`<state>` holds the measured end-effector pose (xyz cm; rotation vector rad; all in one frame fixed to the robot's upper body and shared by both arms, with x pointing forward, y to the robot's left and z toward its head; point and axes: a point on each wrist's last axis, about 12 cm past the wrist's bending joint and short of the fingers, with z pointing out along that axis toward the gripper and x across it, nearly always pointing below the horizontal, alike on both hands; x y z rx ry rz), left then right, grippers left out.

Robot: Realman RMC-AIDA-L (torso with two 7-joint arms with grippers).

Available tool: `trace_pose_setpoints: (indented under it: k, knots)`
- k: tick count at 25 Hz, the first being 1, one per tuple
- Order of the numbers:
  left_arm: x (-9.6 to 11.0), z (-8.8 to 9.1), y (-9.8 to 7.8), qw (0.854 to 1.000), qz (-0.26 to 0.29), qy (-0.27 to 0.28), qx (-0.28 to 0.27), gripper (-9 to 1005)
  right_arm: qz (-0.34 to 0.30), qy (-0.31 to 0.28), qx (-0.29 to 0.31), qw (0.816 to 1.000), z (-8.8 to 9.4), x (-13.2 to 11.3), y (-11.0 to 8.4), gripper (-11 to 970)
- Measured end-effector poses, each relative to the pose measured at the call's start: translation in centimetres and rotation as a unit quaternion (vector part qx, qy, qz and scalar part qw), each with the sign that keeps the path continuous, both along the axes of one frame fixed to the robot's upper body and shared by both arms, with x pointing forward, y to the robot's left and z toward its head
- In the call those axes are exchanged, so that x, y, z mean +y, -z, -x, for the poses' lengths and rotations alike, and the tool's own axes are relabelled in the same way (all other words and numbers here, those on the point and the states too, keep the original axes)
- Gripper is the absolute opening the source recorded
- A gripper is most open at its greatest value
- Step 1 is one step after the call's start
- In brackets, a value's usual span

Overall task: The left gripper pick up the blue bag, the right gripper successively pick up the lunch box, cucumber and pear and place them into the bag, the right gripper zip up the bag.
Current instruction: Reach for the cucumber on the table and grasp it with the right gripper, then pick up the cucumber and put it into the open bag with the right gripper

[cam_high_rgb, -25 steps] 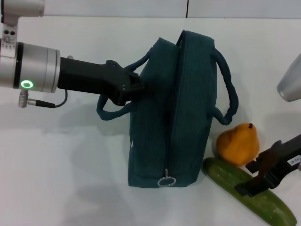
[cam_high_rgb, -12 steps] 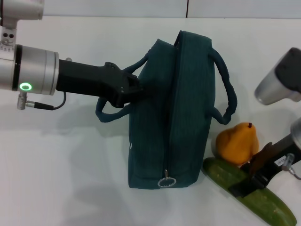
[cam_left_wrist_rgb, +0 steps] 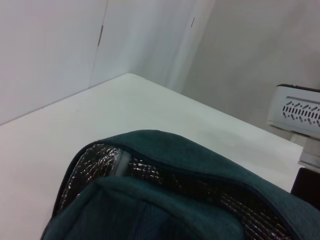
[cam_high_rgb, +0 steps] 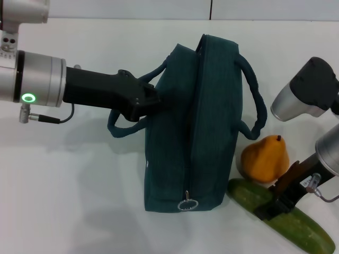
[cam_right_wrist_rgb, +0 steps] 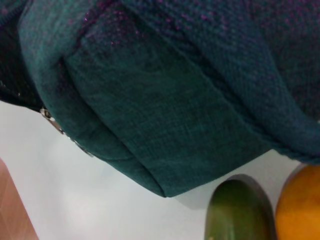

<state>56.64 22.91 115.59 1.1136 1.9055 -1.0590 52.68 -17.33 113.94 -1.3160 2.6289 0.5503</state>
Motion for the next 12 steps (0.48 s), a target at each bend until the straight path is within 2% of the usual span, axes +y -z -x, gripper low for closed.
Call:
trace_pose_setpoints:
  k: [9,12]
  knots:
    - [0.13,0.05,0.1,1.0,-0.002,-0.001,0.001,40,-0.002,0.0,0.002,1.0,0.01,-0.22,-0.04,529]
    - [0.26,0.15,0.22,1.0,-0.002,-0.003,0.003,40,-0.012,-0.001,-0.002,1.0,-0.04,-0.5,-0.32,529]
